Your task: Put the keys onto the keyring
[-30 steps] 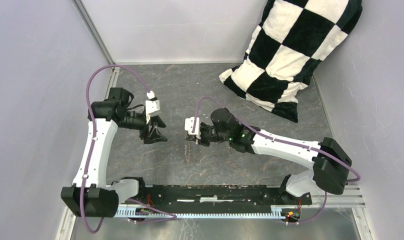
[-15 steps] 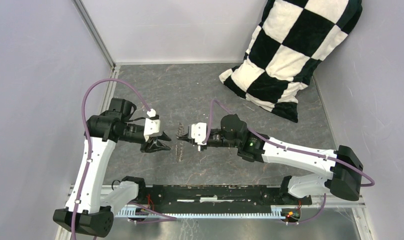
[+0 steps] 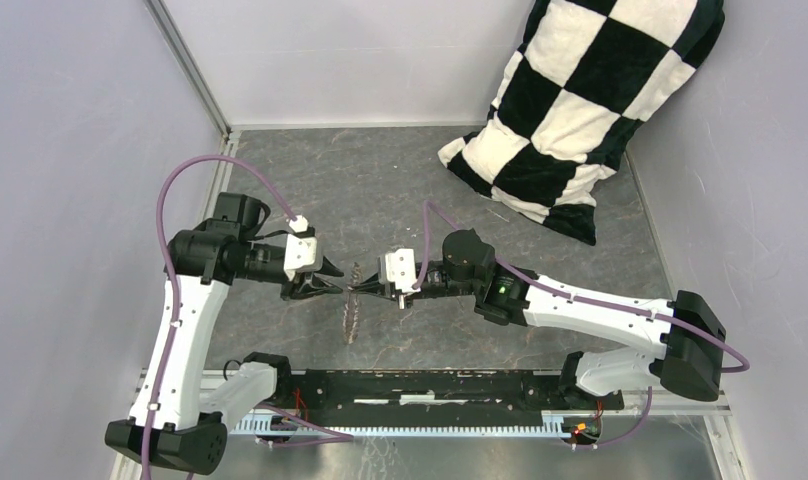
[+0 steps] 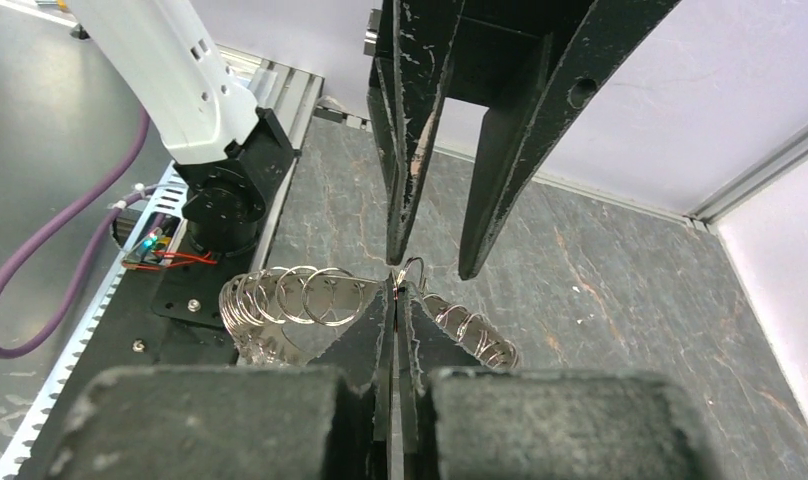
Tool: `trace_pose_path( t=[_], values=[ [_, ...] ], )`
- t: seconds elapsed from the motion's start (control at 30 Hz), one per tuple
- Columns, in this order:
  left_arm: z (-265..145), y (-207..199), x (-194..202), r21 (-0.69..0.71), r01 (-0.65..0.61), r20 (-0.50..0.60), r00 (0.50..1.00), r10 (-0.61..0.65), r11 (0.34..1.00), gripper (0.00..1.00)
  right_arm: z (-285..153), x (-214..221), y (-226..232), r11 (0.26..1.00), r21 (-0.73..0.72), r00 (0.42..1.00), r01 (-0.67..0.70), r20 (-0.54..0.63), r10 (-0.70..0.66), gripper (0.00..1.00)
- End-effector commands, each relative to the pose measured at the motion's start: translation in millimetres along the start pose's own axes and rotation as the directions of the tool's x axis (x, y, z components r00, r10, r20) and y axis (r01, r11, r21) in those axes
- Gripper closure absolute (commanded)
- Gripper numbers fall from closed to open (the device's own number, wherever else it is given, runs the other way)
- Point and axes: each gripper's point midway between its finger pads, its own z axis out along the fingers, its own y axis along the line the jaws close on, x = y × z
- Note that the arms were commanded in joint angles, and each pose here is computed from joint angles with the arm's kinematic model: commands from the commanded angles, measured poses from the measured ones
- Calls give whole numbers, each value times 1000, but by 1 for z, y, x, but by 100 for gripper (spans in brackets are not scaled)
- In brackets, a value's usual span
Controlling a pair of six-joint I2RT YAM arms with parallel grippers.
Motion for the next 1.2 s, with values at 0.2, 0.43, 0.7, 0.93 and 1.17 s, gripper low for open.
trace_pose_path(
  t=[0.2,0.43,0.7,0.93,1.17],
  values=[
    [-4,-4,-31,-16,-168,84,982,169,986,65,7,-46,-4,999,-25,990,19,142,-16,100],
    [-6,-9,-25,-28,-209,51,976,210,978,86,9,-55,-5,999,-32,985,8,174,-3,100],
    [-7,-13,-27,-36,-243,52,968,245,969,91,12,-62,-3,999,-53,980,-11,195,21,100],
    [-6,-15,-34,-37,-227,90,969,229,973,98,16,-64,-10,999,-32,981,-44,190,49,98],
    [-7,-7,-45,-70,-154,124,979,162,986,98,5,-55,-24,994,82,988,-67,147,55,52]
  ],
)
